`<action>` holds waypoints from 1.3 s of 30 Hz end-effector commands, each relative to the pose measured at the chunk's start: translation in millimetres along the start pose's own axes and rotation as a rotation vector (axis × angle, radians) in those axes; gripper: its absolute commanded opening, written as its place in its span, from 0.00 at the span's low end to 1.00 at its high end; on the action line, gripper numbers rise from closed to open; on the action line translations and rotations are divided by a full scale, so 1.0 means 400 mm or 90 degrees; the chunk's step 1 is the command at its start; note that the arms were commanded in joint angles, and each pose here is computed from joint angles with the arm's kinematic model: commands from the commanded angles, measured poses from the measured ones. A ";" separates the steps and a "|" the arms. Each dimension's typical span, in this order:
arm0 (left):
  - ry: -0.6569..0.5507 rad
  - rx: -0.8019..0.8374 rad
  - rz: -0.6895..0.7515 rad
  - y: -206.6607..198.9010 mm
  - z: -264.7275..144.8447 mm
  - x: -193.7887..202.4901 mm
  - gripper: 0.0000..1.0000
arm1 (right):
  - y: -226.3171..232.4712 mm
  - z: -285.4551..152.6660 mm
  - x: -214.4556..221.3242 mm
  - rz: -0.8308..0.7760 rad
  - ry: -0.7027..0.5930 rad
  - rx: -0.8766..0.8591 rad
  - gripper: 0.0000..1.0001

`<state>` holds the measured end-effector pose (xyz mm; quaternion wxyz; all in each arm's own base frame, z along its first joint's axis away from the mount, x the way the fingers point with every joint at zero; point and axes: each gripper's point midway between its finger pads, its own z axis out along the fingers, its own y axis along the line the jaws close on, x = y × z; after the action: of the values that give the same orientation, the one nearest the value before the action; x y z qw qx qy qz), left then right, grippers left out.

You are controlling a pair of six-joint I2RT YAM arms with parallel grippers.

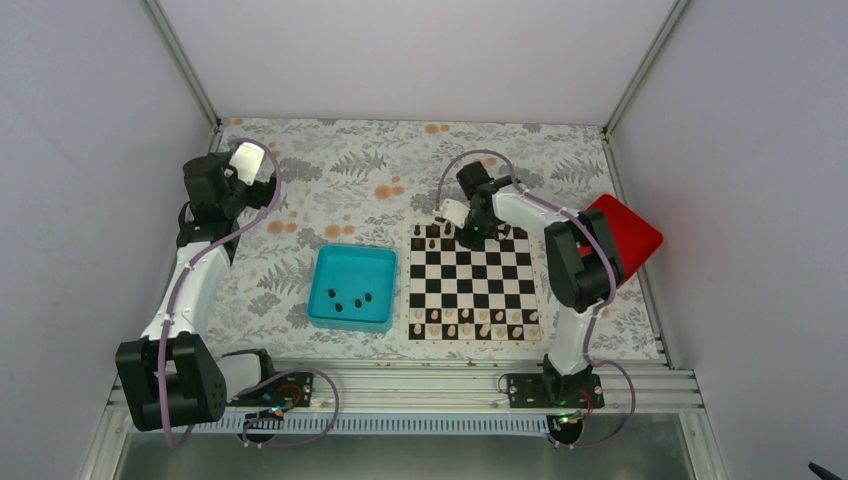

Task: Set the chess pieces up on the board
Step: Place the chess piece on the chessboard.

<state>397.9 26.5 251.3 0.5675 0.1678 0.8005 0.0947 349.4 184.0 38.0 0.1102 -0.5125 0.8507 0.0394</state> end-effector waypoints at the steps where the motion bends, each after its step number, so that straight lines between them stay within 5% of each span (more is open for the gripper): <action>1: -0.015 0.004 0.001 0.004 0.001 -0.017 1.00 | -0.021 0.013 -0.015 -0.004 -0.017 -0.002 0.06; 39: -0.011 0.007 0.001 0.002 0.005 -0.013 1.00 | -0.015 0.058 -0.006 0.001 -0.001 -0.033 0.11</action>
<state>399.0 26.6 247.3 0.5631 0.1678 0.8038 0.0931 359.9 187.4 21.8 0.1053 -0.5139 0.8499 0.0498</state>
